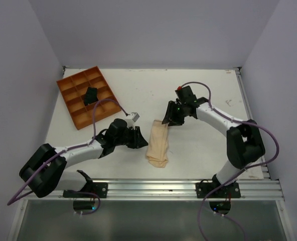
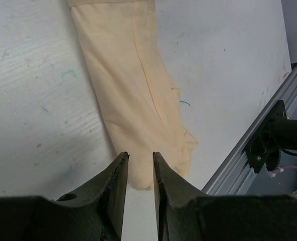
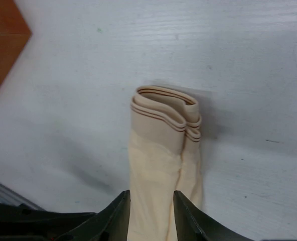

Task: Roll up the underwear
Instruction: Fold the underwear

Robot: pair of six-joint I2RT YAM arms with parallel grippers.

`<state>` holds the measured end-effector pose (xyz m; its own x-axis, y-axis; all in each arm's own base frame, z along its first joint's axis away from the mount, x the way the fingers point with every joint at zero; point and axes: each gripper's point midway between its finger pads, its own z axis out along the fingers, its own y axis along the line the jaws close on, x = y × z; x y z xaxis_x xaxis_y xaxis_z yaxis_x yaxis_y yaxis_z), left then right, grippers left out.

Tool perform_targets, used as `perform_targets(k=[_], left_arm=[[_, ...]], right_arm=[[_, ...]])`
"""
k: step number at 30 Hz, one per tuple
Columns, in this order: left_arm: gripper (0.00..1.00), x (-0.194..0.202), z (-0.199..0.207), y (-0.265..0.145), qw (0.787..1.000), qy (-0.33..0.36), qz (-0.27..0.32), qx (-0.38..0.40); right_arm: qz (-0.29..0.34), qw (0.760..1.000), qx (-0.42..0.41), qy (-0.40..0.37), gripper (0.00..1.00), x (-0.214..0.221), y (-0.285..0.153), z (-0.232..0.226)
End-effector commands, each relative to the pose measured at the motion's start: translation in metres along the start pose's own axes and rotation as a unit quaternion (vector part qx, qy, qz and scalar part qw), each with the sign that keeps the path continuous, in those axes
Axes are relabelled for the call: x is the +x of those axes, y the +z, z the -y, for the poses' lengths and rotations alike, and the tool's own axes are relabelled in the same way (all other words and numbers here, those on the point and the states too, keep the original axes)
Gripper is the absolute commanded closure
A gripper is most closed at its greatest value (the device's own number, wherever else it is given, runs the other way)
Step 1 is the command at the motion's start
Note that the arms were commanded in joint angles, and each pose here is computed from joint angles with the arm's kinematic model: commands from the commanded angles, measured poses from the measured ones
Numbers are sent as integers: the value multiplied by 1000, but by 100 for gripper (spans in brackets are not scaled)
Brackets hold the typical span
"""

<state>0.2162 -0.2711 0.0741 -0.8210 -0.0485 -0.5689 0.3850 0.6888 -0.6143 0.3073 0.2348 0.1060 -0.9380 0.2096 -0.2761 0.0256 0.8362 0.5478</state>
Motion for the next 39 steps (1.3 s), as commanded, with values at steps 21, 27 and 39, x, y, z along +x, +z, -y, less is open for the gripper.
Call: perform_targets(k=[21, 27, 39], left_arm=[[72, 68, -15, 24, 999, -23, -40, -10], [73, 86, -29, 26, 997, -34, -61, -29], [68, 0, 23, -4, 999, 25, 35, -23]], right_arm=[[-52, 995, 84, -25, 67, -23, 78, 48], [-45, 996, 73, -26, 80, -23, 77, 49], [-18, 994, 101, 26, 88, -26, 65, 87]])
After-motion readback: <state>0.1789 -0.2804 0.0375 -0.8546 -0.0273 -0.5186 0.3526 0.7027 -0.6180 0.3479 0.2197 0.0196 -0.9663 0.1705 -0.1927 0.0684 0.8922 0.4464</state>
